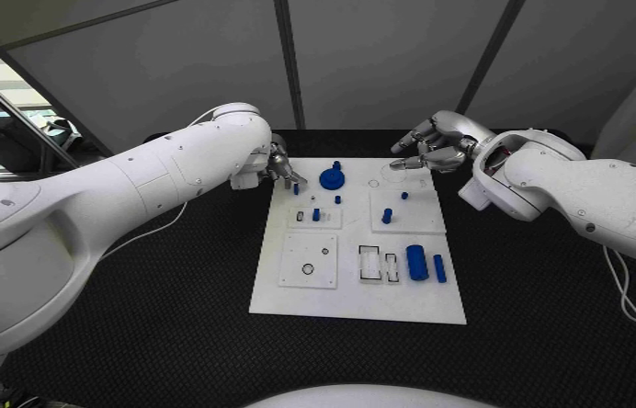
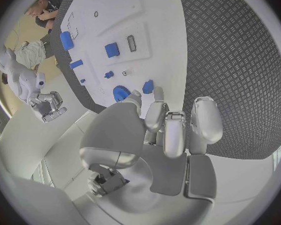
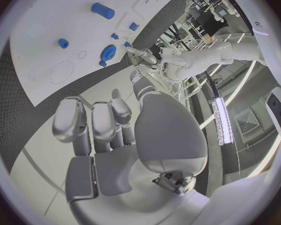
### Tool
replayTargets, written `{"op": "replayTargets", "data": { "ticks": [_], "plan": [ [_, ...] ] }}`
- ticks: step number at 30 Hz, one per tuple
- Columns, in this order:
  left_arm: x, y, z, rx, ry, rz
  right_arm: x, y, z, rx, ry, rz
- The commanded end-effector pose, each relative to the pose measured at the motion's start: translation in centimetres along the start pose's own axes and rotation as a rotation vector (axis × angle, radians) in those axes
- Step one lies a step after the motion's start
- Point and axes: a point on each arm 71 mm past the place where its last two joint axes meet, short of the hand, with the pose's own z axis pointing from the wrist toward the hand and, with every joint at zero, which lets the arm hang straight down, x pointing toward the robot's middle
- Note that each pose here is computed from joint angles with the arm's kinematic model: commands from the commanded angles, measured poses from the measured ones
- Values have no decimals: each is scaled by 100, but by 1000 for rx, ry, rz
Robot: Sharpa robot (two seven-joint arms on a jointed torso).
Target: Assemble the parts on the task board
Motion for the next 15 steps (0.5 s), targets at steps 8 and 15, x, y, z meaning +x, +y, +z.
{"op": "replayTargets", "data": {
  "ticks": [8,15],
  "plan": [
    [8,-35,-6,19,10,16,11,30,22,-13,8,-2],
    [12,-41,-6,32,16,4,16,33,31,-14,10,-2]
  ]
}}
